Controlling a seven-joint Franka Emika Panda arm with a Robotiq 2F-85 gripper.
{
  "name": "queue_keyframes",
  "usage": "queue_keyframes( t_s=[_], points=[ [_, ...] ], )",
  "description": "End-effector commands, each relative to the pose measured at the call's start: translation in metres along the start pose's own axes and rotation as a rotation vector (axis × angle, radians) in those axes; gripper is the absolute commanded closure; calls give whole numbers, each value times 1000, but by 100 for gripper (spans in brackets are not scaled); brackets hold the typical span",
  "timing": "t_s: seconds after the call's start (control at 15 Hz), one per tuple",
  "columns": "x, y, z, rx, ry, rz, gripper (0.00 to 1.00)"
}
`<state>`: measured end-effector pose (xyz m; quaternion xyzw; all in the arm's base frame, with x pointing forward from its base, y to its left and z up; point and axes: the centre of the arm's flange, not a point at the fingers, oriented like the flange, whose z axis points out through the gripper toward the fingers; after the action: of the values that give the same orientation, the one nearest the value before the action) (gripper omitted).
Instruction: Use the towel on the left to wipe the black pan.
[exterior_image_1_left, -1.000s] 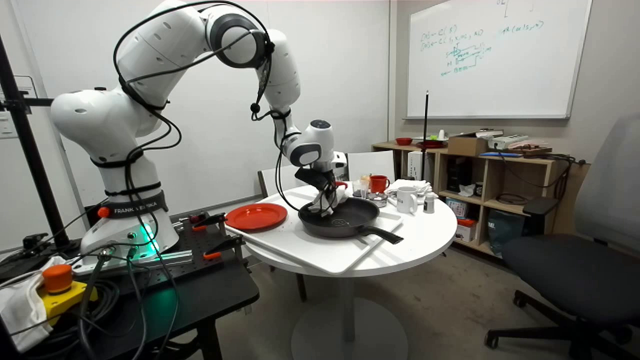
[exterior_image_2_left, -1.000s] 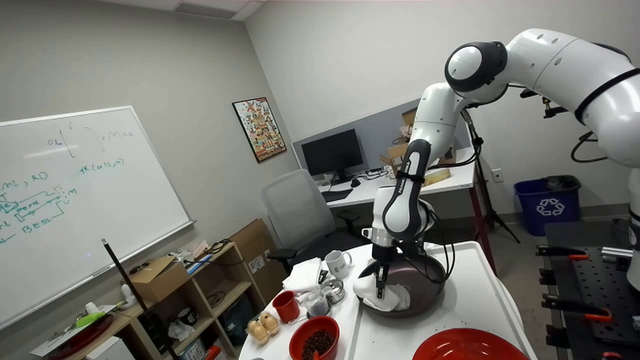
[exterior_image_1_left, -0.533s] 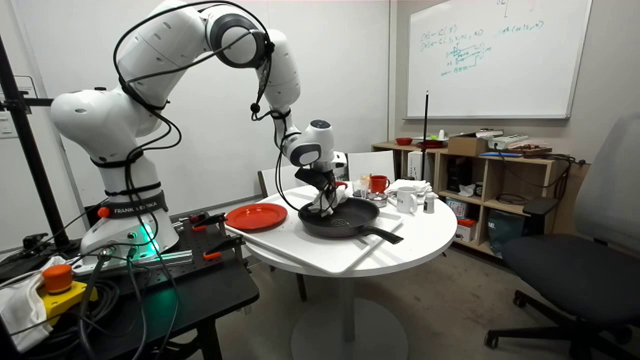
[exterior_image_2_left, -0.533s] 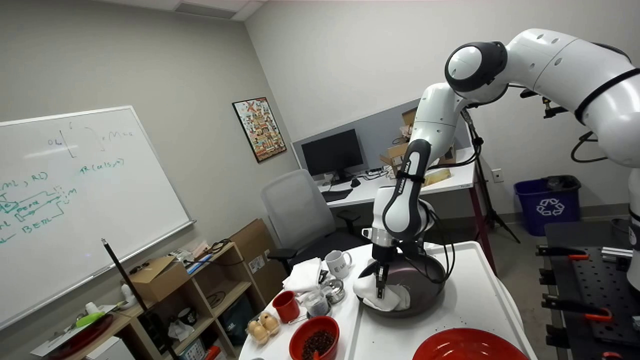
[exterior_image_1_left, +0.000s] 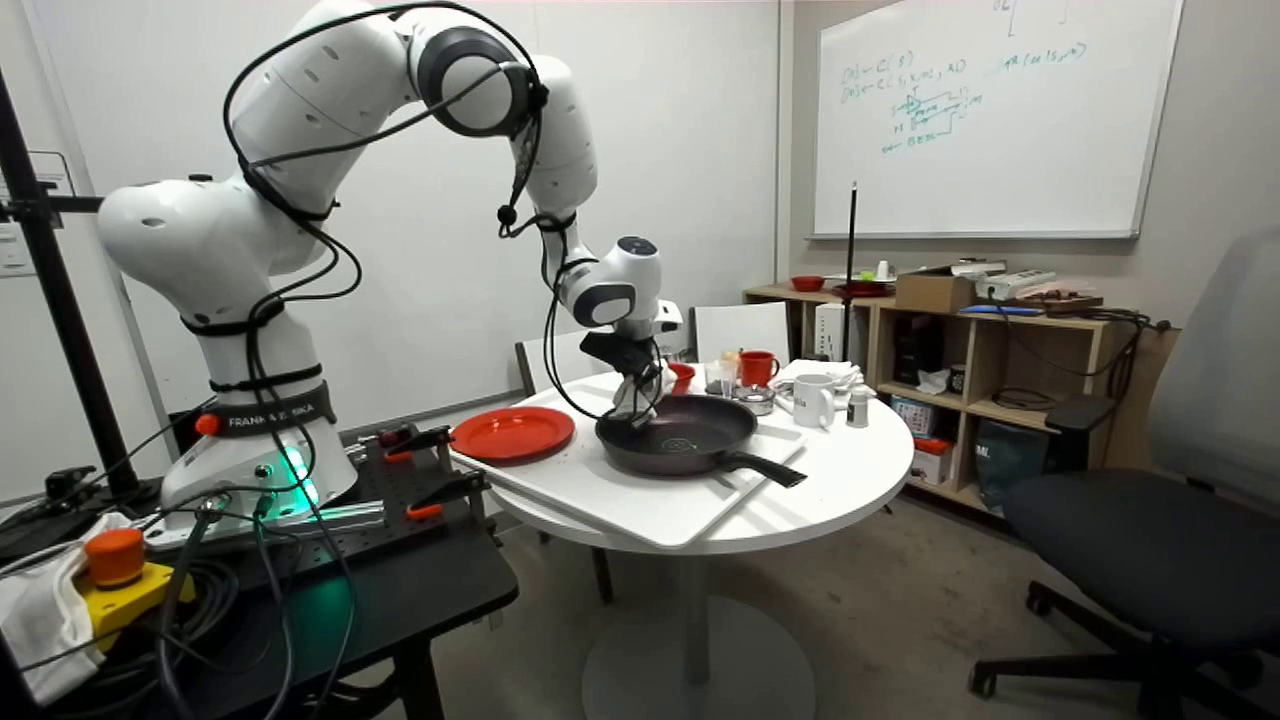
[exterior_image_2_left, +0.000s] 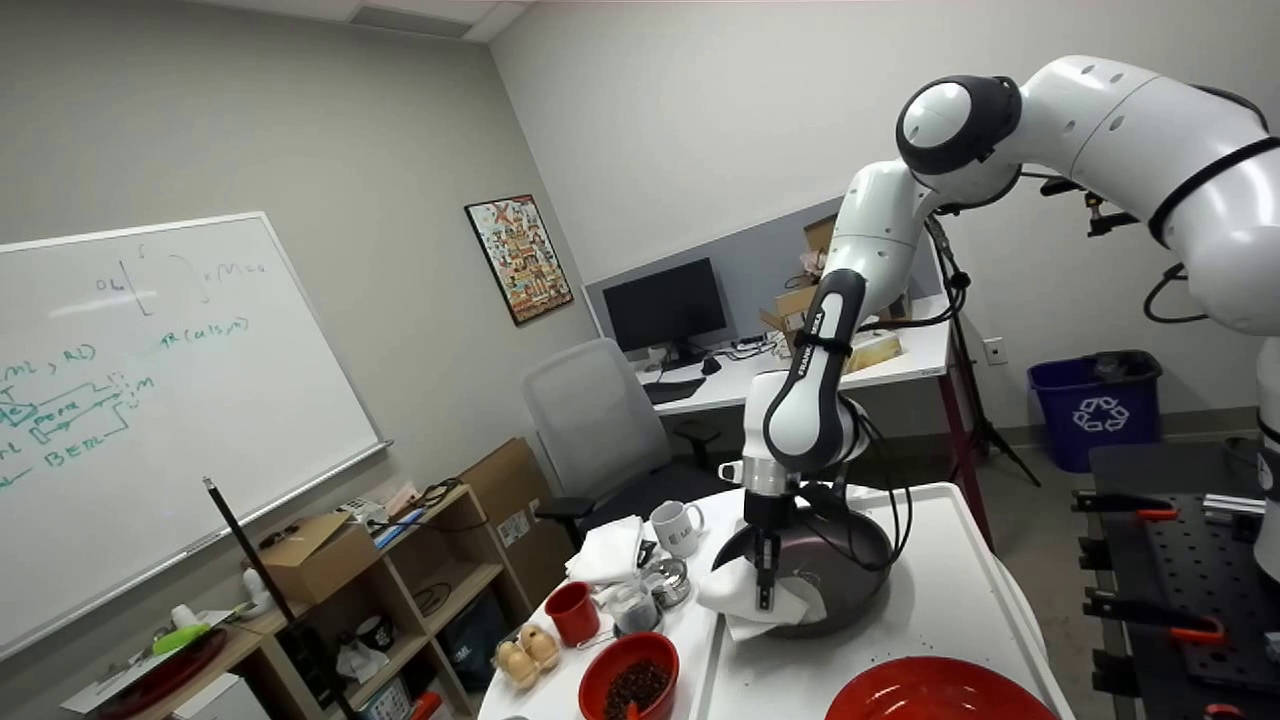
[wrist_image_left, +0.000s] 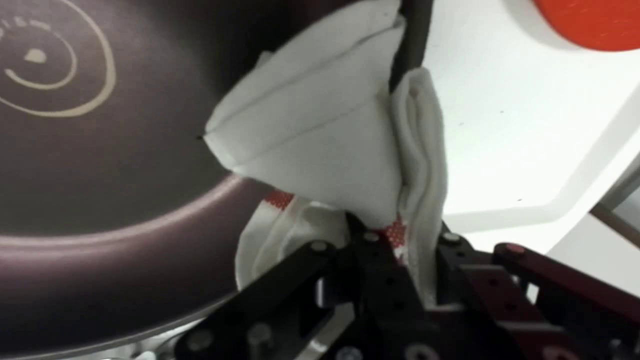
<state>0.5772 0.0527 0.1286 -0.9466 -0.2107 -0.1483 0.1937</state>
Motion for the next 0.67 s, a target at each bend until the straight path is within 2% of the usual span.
queue_keyframes(
  t_s=[0.0, 0.33, 0.6],
  points=[
    [-11, -34, -10, 129, -59, -137, 96],
    [-20, -58, -10, 207, -105, -237, 96],
    [-26, -61, -12, 211, -97, -278, 96]
  ],
)
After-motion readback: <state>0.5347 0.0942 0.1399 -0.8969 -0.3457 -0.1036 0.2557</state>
